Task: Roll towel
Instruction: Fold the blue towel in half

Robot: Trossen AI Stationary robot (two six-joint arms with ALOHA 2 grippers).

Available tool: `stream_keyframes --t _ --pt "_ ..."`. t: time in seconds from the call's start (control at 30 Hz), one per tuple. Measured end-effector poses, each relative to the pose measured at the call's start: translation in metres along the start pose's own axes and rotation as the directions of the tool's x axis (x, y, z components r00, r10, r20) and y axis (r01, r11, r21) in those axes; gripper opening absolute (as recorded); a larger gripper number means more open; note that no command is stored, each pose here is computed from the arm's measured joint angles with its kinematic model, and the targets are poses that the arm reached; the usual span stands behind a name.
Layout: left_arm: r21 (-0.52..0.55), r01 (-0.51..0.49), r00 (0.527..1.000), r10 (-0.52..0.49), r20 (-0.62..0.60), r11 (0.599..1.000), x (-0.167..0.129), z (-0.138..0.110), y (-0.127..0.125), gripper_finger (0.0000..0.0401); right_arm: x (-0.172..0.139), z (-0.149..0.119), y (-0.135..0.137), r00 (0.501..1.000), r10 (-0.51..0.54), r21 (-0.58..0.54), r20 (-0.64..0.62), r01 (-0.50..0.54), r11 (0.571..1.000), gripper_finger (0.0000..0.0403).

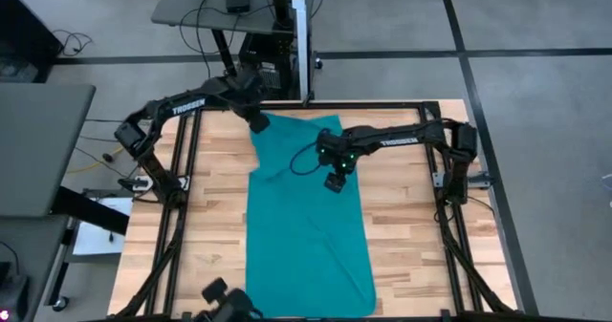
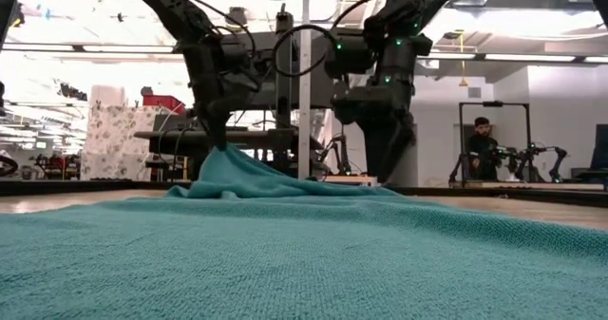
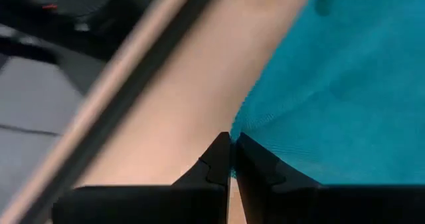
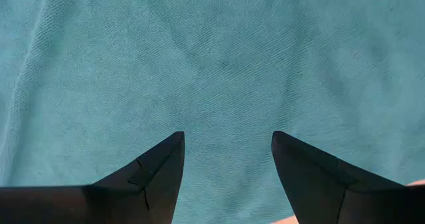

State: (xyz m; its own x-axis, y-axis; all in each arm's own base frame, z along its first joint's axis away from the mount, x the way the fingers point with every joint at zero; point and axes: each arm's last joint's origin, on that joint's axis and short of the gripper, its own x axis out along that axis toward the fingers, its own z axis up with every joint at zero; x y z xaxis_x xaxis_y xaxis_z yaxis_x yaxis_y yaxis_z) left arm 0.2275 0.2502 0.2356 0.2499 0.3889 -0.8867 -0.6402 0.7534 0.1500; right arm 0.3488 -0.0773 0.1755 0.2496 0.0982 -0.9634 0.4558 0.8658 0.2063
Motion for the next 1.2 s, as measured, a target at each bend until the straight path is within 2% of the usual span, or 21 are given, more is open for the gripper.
stream_keyframes --t 0.1,0.3,0.47,0.6,0.77,0.87,1.0,1.2 --pt "-0.005 -0.043 0.997 0.044 0.059 0.999 0.001 0.004 0.012 0.0000 -0.001 0.001 0.001 1.000 0.006 0.032 0.017 -0.006 0.999 0.0219" --pt "0.057 -0.139 0.975 0.127 0.184 0.989 -0.001 0.015 0.030 0.0000 -0.002 0.001 0.000 1.000 0.003 0.068 0.016 -0.004 0.998 0.0219" --pt "0.103 -0.136 0.980 0.119 0.163 0.985 0.000 0.012 0.031 0.0016 -0.010 0.004 -0.012 0.999 -0.029 0.109 0.045 0.024 0.994 0.0219" --pt "0.099 -0.061 0.992 0.049 0.118 0.993 0.001 0.007 0.028 0.0055 -0.043 0.014 -0.040 0.980 -0.090 0.190 0.175 0.055 0.980 0.0219" --pt "0.064 -0.040 0.993 0.032 0.115 0.997 0.001 0.006 0.027 0.0089 -0.063 0.034 -0.099 0.913 -0.170 0.329 0.371 0.042 0.943 0.0218" --pt "0.036 -0.034 0.993 0.030 0.111 0.999 0.001 0.006 0.026 0.0092 -0.053 0.044 -0.135 0.902 -0.130 0.373 0.411 -0.036 0.927 0.0211" --pt "0.006 -0.022 0.995 0.022 0.096 1.000 0.001 0.005 0.024 0.0093 -0.028 0.051 -0.161 0.907 -0.038 0.402 0.419 -0.148 0.903 0.0197" --pt "-0.011 -0.003 0.998 0.003 0.055 1.000 0.001 0.002 0.018 0.0093 -0.013 0.065 -0.175 0.909 -0.029 0.379 0.417 -0.145 0.914 0.0179"
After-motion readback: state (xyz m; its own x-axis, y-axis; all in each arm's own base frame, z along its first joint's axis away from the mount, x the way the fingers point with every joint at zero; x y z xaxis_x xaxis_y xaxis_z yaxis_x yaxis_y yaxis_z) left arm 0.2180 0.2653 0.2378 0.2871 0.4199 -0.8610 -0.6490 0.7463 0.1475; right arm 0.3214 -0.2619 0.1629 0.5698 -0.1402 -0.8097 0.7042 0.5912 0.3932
